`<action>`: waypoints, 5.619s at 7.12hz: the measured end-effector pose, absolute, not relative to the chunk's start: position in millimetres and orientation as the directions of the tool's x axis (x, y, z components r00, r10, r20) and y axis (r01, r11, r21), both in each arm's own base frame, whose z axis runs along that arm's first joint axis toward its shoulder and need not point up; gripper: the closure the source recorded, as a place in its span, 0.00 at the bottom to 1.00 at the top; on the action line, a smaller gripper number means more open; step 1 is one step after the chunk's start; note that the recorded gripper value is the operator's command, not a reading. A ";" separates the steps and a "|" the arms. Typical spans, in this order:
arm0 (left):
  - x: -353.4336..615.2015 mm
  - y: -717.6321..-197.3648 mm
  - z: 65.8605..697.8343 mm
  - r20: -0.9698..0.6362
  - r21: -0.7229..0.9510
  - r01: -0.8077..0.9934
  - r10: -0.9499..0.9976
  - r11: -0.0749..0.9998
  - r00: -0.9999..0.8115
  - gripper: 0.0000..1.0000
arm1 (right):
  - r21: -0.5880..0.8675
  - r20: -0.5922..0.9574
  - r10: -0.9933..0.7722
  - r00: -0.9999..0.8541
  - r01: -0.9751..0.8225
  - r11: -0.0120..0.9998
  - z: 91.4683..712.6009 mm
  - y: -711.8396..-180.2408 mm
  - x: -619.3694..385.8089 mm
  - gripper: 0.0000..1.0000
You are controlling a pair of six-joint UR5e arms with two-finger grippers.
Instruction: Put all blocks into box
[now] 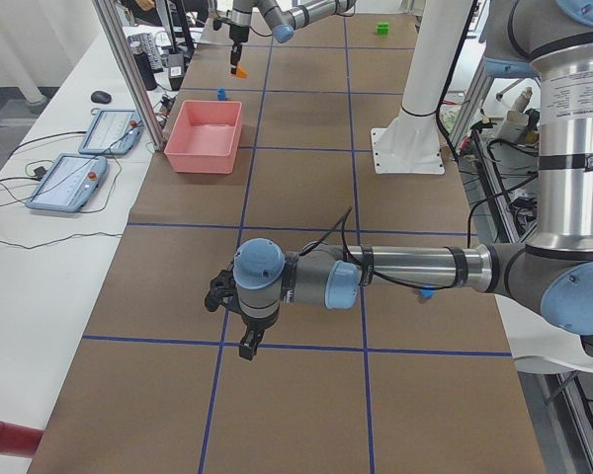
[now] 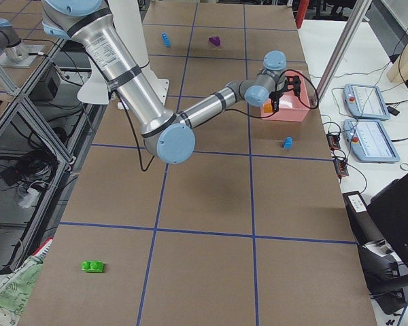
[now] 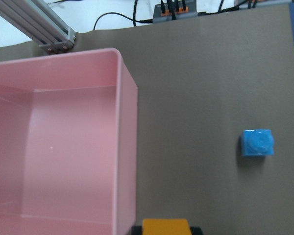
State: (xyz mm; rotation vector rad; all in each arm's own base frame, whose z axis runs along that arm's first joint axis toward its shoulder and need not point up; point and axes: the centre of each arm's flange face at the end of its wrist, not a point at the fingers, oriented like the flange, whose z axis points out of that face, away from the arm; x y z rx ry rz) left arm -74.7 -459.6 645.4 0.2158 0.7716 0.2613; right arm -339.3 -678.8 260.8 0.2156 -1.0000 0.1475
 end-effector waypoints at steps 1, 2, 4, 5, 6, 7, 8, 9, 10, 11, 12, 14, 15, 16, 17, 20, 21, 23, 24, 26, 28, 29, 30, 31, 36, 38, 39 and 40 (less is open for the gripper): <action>-74.5 -459.5 646.3 -0.657 0.284 -0.153 0.309 0.946 0.687 0.00 | 0.087 0.828 0.060 0.557 -0.233 0.969 229.8 -705.7 -362.7 1.00; -73.8 -459.7 647.4 -0.658 0.283 -0.155 0.309 0.947 0.687 0.00 | 0.076 0.806 0.085 0.586 -0.245 0.967 209.6 -727.1 -387.1 1.00; -71.0 -460.5 648.0 -0.658 0.282 -0.161 0.312 0.946 0.685 0.00 | 0.078 0.755 0.102 0.648 -0.243 0.967 187.1 -745.0 -447.5 1.00; -68.5 -460.9 648.1 -0.658 0.282 -0.166 0.316 0.945 0.683 0.00 | 0.093 0.723 0.100 0.683 -0.241 0.966 183.7 -743.7 -480.2 1.00; -65.5 -461.9 647.6 -0.658 0.283 -0.171 0.321 0.944 0.681 0.00 | 0.112 0.692 0.096 0.716 -0.237 0.965 184.7 -738.5 -507.9 1.00; -63.3 -463.0 646.5 -0.656 0.290 -0.176 0.329 0.941 0.679 0.00 | 0.134 0.661 0.091 0.744 -0.237 0.962 189.4 -732.3 -529.2 0.96; -62.4 -464.2 644.8 -0.652 0.302 -0.177 0.338 0.937 0.679 0.00 | 0.146 0.645 0.090 0.759 -0.238 0.960 192.8 -728.9 -539.1 0.36; -62.2 -464.9 643.7 -0.649 0.310 -0.177 0.344 0.934 0.679 0.00 | 0.150 0.638 0.091 0.765 -0.239 0.959 195.0 -727.8 -542.5 0.02; -62.1 -466.0 642.0 -0.646 0.317 -0.176 0.348 0.932 0.679 0.00 | 0.153 0.635 0.092 0.767 -0.241 0.958 195.8 -728.0 -542.8 0.02; -59.9 -473.2 632.9 -0.632 0.353 -0.180 0.376 0.918 0.678 0.00 | 0.154 0.634 0.092 0.768 -0.242 0.958 195.5 -728.1 -542.7 0.01; -55.2 -485.5 618.4 -0.605 0.417 -0.185 0.424 0.890 0.674 0.00 | 0.156 0.635 0.092 0.767 -0.244 0.957 194.5 -730.5 -539.2 0.01; -43.4 -498.4 607.2 -0.625 0.445 -0.144 0.422 0.884 0.657 0.00 | 0.160 0.653 0.063 0.755 -0.218 0.963 187.6 -747.4 -509.9 0.01; -38.3 -497.6 602.9 -0.651 0.466 -0.123 0.433 0.876 0.623 0.00 | 0.149 0.669 0.045 0.742 -0.193 0.970 186.0 -758.8 -486.0 0.01; -31.5 -490.5 599.8 -0.658 0.509 -0.117 0.473 0.853 0.586 0.00 | 0.135 0.679 0.027 0.734 -0.162 0.978 185.5 -766.0 -456.7 0.01; -16.4 -477.6 599.7 -0.662 0.544 -0.127 0.517 0.830 0.543 0.00 | 0.132 0.670 0.001 0.742 -0.121 0.984 182.5 -764.3 -421.0 0.01; 72.6 -456.0 553.1 -0.696 0.523 -0.169 0.533 0.836 0.481 0.00 | 0.139 0.668 -0.074 0.741 -0.027 0.990 208.1 -731.5 -322.1 0.01; 102.7 -441.3 548.4 -0.663 0.523 -0.211 0.550 0.826 0.508 0.00 | 0.148 0.673 -0.086 0.734 -0.019 0.989 226.0 -717.0 -302.8 0.01; 159.3 -418.4 552.6 -0.566 0.539 -0.314 0.612 0.781 0.552 0.00 | 0.166 0.679 -0.105 0.727 -0.013 0.986 260.6 -683.0 -274.1 0.01; 184.6 -407.0 560.3 -0.523 0.538 -0.367 0.642 0.759 0.561 0.00 | 0.171 0.689 -0.117 0.715 -0.003 0.985 278.3 -666.3 -256.2 0.01; 212.4 -387.9 575.0 -0.493 0.521 -0.436 0.676 0.734 0.548 0.10 | 0.160 0.726 -0.136 0.674 0.027 0.987 310.7 -647.6 -217.9 0.01; 230.6 -381.5 583.1 -0.491 0.509 -0.472 0.693 0.720 0.528 0.26 | 0.155 0.736 -0.139 0.662 0.034 0.987 323.2 -639.0 -204.7 0.01; 238.9 -385.1 582.7 -0.490 0.512 -0.477 0.699 0.714 0.521 0.31 | 0.156 0.736 -0.139 0.663 0.034 0.987 325.0 -637.9 -203.5 0.01; 245.9 -390.3 581.6 -0.489 0.515 -0.478 0.703 0.711 0.517 0.45 | 0.156 0.734 -0.139 0.665 0.034 0.987 325.7 -637.8 -203.3 0.01; 250.7 -394.9 582.9 -0.489 0.515 -0.479 0.703 0.711 0.517 0.77 | 0.157 0.733 -0.139 0.666 0.033 0.987 325.6 -637.9 -203.2 0.01; 251.0 -397.1 569.3 -0.521 0.508 -0.441 0.672 0.740 0.526 1.00 | 0.142 0.730 -0.125 0.672 0.031 0.989 333.2 -639.8 -205.4 0.01; 245.6 -400.6 517.0 -0.614 0.474 -0.283 0.543 0.834 0.572 1.00 | 0.124 0.727 -0.116 0.677 0.036 0.992 342.0 -644.0 -210.6 0.01; 246.0 -409.4 477.1 -0.685 0.436 -0.160 0.442 0.886 0.579 1.00 | 0.116 0.724 -0.113 0.680 0.040 0.992 345.5 -647.1 -215.0 0.01; 259.4 -428.7 423.7 -0.769 0.372 -0.023 0.322 0.928 0.552 1.00 | 0.115 0.722 -0.114 0.682 0.044 0.992 348.2 -649.9 -219.9 0.01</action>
